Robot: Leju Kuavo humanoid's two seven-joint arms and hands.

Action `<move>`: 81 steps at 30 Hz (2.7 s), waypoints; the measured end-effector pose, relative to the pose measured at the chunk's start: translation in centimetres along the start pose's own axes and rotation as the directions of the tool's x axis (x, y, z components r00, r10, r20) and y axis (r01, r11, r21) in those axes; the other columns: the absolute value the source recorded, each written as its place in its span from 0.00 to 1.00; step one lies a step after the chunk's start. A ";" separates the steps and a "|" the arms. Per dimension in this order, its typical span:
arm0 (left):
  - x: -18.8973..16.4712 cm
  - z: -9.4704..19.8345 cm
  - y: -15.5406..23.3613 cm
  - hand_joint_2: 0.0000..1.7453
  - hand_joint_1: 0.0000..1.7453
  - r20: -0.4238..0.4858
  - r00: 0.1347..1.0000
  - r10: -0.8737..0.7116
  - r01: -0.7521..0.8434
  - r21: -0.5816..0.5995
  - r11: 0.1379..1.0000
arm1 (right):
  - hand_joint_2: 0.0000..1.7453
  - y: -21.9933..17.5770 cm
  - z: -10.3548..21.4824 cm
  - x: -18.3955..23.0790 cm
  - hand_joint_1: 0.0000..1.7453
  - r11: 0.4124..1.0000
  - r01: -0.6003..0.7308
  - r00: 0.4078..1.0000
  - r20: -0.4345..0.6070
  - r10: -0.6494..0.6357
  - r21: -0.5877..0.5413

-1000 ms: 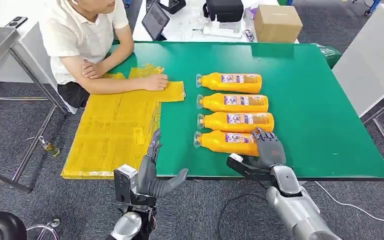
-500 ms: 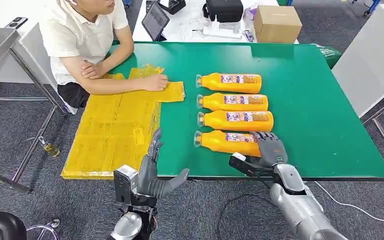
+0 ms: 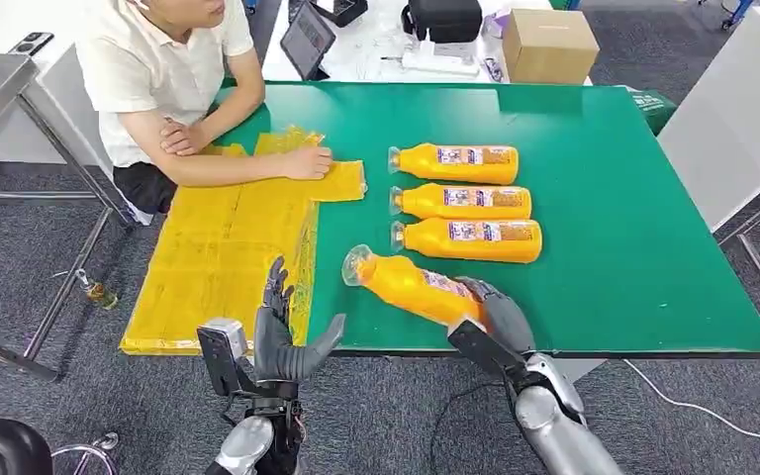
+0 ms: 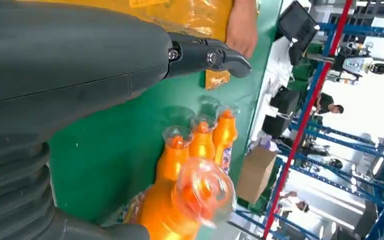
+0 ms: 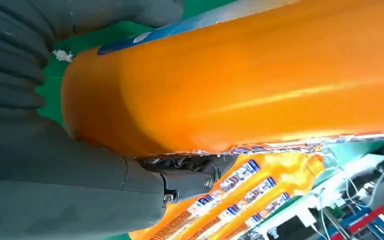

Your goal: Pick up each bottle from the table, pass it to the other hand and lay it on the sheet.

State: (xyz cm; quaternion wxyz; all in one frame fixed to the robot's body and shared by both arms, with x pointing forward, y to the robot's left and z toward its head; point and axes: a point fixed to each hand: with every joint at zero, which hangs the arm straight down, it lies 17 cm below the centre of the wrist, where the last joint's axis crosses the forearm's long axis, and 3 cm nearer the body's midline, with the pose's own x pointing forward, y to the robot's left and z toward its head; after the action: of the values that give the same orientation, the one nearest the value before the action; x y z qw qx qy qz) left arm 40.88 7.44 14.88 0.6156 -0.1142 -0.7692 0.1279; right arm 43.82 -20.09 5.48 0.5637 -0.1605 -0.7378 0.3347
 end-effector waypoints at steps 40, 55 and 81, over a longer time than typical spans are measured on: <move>-3.5 -0.2 -6.0 1.00 0.00 -0.388 0.806 0.446 -0.509 -0.072 0.858 | 1.00 10.5 -0.2 11.3 0.96 0.981 0.157 0.966 0.190 -0.177 0.112; -4.9 -1.9 -4.5 1.00 1.00 -0.360 0.822 0.441 -0.471 0.005 0.882 | 1.00 12.5 -0.5 11.7 0.00 0.981 0.095 0.974 0.186 -0.127 0.171; -1.4 -2.2 -3.4 1.00 1.00 -0.237 0.911 0.337 -0.377 -0.150 0.914 | 0.00 13.9 0.1 11.3 0.00 0.984 -0.042 0.984 0.178 0.010 0.173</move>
State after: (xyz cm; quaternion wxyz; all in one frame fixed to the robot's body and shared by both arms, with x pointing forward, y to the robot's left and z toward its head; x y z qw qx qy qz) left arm 43.24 3.96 15.23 0.6440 -0.3252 -0.6758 0.1511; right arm 38.23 -3.11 4.29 0.5035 -0.0894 -0.7504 0.4187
